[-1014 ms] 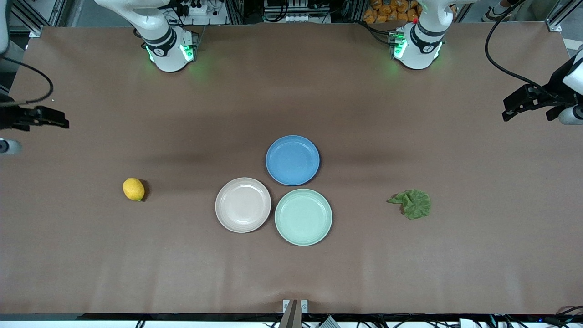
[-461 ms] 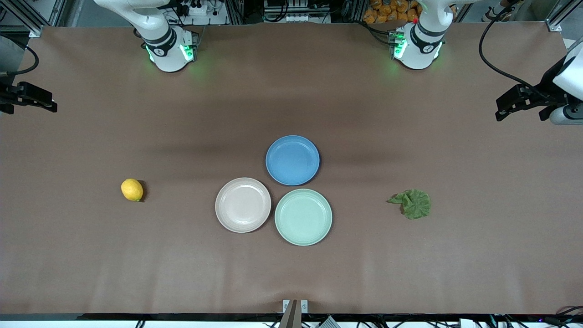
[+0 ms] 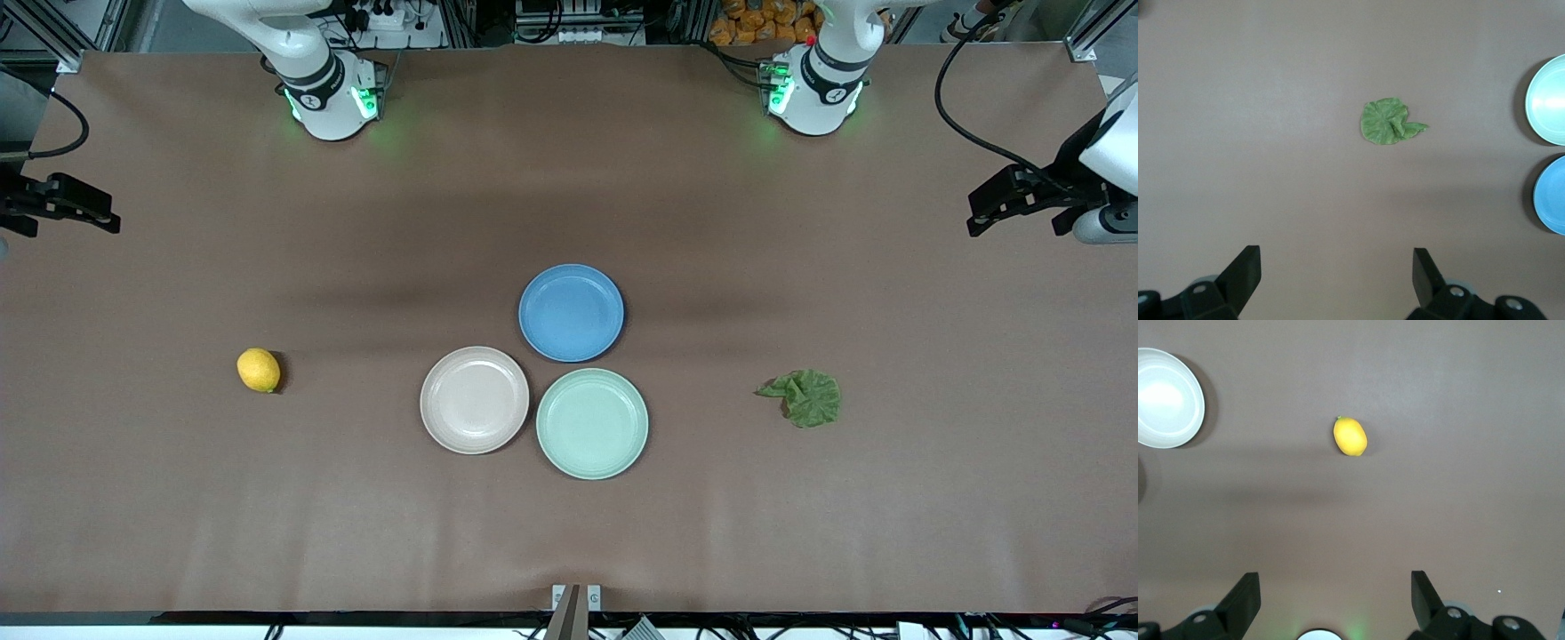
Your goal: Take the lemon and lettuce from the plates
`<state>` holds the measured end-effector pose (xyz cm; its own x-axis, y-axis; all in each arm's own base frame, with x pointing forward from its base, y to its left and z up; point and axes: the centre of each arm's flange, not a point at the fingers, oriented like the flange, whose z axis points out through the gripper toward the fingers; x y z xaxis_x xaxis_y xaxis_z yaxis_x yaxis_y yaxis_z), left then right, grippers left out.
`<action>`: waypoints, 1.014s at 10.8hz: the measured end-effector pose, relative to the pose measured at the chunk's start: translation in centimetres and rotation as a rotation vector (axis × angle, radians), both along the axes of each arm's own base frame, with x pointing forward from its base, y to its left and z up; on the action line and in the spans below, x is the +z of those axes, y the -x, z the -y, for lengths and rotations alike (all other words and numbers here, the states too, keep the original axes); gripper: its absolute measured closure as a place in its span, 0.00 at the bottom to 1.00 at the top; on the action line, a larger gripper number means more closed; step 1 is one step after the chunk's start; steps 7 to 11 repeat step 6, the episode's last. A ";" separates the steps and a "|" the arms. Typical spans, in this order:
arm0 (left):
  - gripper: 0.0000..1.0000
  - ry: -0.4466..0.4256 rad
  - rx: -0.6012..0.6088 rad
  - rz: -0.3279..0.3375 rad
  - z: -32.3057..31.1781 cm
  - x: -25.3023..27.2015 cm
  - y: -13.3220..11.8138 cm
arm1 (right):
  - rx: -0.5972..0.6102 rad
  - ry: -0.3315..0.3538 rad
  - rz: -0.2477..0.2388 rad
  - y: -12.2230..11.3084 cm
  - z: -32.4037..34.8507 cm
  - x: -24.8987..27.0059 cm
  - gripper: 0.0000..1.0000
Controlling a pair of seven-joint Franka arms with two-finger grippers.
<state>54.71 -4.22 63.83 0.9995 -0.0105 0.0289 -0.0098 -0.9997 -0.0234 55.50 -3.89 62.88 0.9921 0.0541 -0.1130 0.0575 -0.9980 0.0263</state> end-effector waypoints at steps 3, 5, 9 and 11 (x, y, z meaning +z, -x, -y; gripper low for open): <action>0.00 0.000 0.000 0.000 0.0 0.0 0.0 | 0.003 0.000 0.010 -0.2 -0.1 -0.4 0.00; 0.00 0.000 0.000 0.000 0.0 0.0 0.0 | 0.004 0.001 0.011 -0.3 -0.2 -0.8 0.00; 0.00 0.000 0.000 0.000 0.0 0.0 0.0 | 0.004 0.001 0.011 -0.3 -0.1 -0.8 0.00; 0.00 0.000 0.000 0.000 0.0 0.0 0.0 | 0.004 0.001 0.011 -0.3 -0.1 -0.8 0.00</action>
